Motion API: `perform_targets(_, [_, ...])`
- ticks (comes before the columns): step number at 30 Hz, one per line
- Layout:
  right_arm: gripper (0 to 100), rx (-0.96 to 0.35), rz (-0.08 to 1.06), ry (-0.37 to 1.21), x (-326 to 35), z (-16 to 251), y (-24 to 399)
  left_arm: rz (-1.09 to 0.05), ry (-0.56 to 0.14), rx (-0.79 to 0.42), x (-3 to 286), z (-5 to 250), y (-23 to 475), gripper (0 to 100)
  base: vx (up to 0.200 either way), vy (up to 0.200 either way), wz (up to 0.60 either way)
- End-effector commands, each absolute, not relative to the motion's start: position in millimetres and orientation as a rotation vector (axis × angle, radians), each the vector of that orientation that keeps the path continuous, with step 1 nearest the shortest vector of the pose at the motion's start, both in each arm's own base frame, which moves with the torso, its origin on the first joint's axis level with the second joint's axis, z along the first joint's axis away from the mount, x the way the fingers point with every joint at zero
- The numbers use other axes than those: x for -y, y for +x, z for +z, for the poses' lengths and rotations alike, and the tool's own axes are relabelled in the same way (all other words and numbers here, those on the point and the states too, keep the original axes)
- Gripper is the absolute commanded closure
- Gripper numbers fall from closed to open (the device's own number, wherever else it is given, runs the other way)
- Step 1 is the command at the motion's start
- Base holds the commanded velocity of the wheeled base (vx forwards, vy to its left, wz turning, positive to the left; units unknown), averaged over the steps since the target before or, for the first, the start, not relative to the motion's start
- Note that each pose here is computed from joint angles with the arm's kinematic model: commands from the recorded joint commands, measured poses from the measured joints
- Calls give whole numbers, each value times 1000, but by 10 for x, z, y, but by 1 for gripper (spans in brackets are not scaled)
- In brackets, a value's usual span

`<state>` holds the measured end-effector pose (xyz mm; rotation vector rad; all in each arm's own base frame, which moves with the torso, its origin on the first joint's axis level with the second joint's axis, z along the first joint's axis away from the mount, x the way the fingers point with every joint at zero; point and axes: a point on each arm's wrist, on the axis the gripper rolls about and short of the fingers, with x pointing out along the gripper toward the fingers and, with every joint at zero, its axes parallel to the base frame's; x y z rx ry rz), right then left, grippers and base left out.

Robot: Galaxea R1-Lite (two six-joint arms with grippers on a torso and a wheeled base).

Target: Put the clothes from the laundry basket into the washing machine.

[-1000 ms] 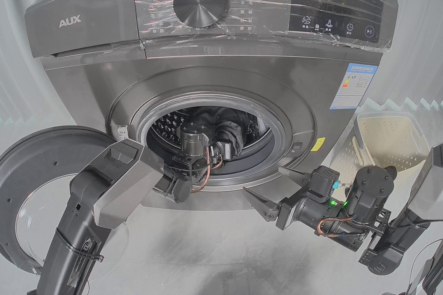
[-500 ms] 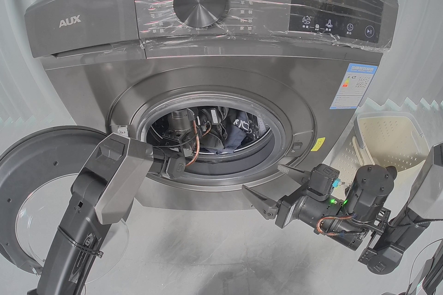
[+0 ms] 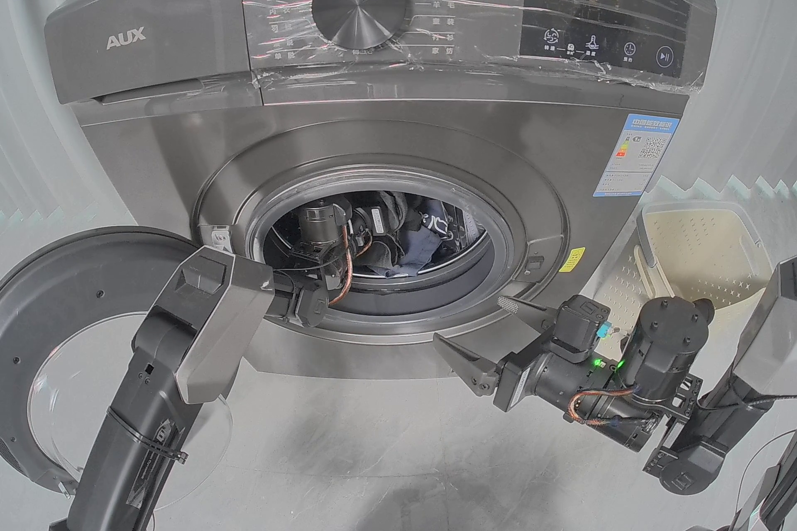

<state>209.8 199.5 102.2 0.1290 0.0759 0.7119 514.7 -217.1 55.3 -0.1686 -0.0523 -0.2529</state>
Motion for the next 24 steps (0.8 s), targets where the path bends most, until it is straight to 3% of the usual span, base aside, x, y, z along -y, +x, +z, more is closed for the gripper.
perform_targets(1, [0,-77,715,129,-2001,1018,2098,-261,-186,-57,2222,482,5016,0,0,0,0])
perform_targets(9, [0,-74,718,130,-2009,1025,2093,-270,-120,-297,2236,481,4626,0,0,0,0])
perform_targets(16, [0,-74,723,130,-2024,1024,2084,-289,-117,-298,2274,700,4491,0,0,0,0])
perform_targets(24, [0,-72,723,131,-2025,1029,2091,-323,-124,-256,2383,775,4417,0,0,0,0])
